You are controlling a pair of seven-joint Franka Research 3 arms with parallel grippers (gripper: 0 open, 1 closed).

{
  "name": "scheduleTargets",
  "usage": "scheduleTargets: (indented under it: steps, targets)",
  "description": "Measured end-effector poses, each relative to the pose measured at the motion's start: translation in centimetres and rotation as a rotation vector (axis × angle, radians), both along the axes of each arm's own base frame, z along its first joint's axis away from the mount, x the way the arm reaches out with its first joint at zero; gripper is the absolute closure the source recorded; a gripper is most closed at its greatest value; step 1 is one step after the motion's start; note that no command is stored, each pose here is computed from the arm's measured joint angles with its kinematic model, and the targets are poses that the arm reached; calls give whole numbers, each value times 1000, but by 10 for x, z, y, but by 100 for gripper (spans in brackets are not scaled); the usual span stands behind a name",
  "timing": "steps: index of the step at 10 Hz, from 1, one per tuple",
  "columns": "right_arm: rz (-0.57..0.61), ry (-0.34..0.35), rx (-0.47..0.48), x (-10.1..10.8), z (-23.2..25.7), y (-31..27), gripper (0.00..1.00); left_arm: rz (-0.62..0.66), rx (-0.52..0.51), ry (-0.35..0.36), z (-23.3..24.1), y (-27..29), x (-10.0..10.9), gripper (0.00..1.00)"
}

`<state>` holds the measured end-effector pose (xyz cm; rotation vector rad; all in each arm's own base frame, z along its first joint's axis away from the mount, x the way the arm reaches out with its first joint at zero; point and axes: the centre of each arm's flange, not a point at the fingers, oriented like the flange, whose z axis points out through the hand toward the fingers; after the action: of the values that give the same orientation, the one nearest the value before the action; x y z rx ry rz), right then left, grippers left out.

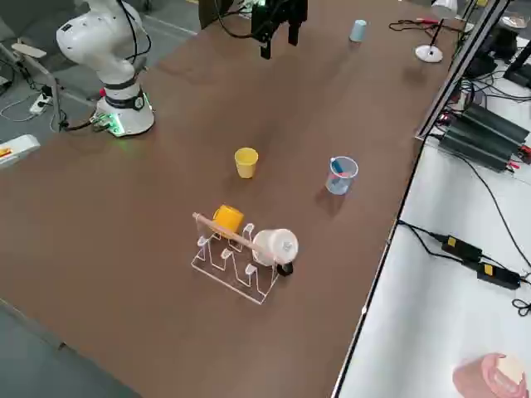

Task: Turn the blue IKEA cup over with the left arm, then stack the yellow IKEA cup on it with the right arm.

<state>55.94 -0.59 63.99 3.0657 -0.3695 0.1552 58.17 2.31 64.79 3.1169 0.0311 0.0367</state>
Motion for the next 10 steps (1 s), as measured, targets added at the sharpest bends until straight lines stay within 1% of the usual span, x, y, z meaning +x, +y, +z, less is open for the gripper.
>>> scheduleTargets:
  steps: [3, 5, 6, 8, 10]
  targets:
    - [0, 0, 0, 0, 0, 0, 0, -10, 0, 4, -2, -8, 1, 1]
    - [0, 0, 0, 0, 0, 0, 0, -24, 0, 26, -14, -17, 6, 1]
    - [0, 0, 0, 0, 0, 0, 0, -63, 1, 36, -22, -17, 10, 1]
    - [0, 0, 0, 0, 0, 0, 0, -220, 1, 49, -32, -10, 15, 1]
    - [0, 0, 0, 0, 0, 0, 0, -351, -7, 45, -34, 19, 15, 1]
